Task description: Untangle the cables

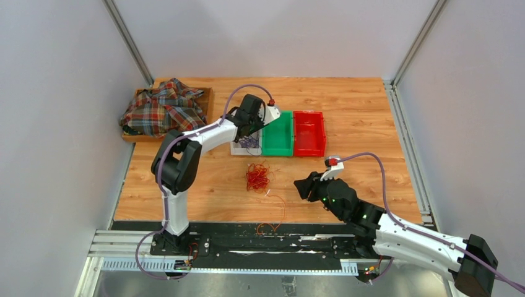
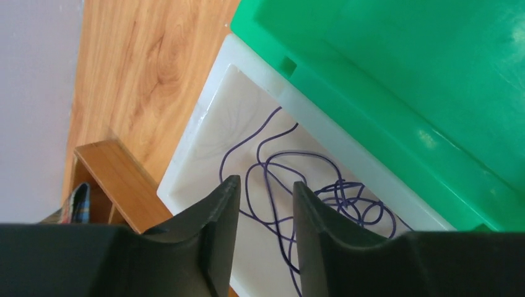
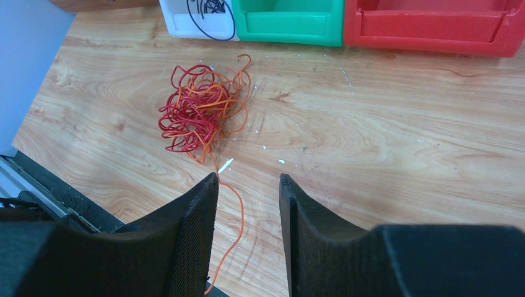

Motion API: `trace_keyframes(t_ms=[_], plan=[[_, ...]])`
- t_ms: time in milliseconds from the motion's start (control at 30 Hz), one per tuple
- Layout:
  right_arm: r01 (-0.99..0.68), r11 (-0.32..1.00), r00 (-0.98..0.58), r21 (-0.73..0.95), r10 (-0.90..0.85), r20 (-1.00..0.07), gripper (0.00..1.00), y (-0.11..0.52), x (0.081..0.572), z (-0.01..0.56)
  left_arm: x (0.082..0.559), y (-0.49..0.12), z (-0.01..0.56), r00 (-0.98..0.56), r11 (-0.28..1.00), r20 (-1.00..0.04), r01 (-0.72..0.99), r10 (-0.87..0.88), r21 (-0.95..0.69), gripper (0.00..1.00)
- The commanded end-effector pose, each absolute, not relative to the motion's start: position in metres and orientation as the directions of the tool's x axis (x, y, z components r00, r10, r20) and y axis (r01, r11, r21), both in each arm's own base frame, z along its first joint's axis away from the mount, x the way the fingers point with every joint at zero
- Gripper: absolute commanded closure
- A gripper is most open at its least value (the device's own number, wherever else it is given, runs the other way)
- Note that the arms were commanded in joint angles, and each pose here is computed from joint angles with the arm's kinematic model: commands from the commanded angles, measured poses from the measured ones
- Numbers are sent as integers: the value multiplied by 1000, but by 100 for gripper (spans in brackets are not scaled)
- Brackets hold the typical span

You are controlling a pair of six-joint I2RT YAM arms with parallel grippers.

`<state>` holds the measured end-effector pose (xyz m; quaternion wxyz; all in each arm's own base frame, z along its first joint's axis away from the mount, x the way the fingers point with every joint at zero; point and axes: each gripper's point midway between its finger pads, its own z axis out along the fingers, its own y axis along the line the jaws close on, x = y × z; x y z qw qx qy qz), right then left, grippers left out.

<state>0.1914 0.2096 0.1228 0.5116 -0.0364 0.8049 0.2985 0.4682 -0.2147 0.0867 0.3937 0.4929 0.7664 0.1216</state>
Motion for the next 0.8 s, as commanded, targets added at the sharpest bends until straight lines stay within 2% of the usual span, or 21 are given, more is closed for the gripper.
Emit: trace_keyframes(t_ms=[0,133,200,333,533,767], plan=[[-366,808,-438,461,288,-852,59,212,195,146,469,-223,125,-187,520,-569,688,801,506,50],[-372,805,-439,463,287,-852,59,213,195,148,470,-222,160,-172,516,-592,708,788,481,28],[-376,802,-440,464,286,-851,59,214,194,149,468,-220,175,-171,515,-600,720,781,465,22],[-377,801,-438,465,288,-852,60,214,194,149,456,-219,196,-144,482,-605,755,783,444,21],[-380,801,-443,463,282,-851,60,215,194,148,434,-216,182,-148,431,-575,812,805,394,22],[-379,801,-447,463,280,-850,60,213,192,145,370,-235,150,-82,238,-579,951,811,199,30]])
